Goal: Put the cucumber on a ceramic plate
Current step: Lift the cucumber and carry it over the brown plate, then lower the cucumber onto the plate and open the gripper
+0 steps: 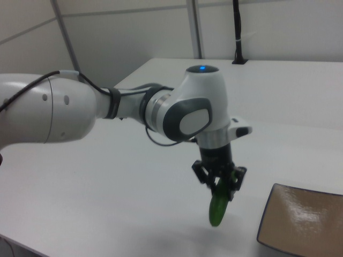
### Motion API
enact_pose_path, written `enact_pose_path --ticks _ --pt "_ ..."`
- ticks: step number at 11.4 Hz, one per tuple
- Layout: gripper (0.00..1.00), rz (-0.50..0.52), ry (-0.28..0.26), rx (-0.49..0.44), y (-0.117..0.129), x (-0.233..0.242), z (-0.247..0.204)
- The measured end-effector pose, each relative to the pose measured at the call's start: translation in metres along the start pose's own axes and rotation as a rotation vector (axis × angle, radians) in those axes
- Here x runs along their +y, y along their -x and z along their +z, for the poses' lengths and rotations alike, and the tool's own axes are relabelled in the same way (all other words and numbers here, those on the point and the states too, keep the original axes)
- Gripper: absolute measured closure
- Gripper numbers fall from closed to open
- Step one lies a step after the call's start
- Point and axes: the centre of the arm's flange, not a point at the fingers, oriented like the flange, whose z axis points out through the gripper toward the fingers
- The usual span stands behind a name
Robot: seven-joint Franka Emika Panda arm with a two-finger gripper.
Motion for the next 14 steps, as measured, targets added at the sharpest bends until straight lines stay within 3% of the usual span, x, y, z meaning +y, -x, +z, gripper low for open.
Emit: enact_pose_path --ticks 3,8,9,12,13,14 --pt "0.56 0.156 -0.057 0.130 0.011 0.060 -0.024" --pt "0.56 0.307 -0.039 0.247 0.026 0.153 0.021" --pt "0.52 0.324 -0.046 0.258 0.026 0.161 0.022" --pt "0.10 0.344 -0.048 0.267 0.024 0.164 0.020" --pt "0.00 0.346 -0.049 0.268 0.023 0.164 0.020" --pt "0.00 0.347 -0.049 0.268 0.023 0.164 0.020"
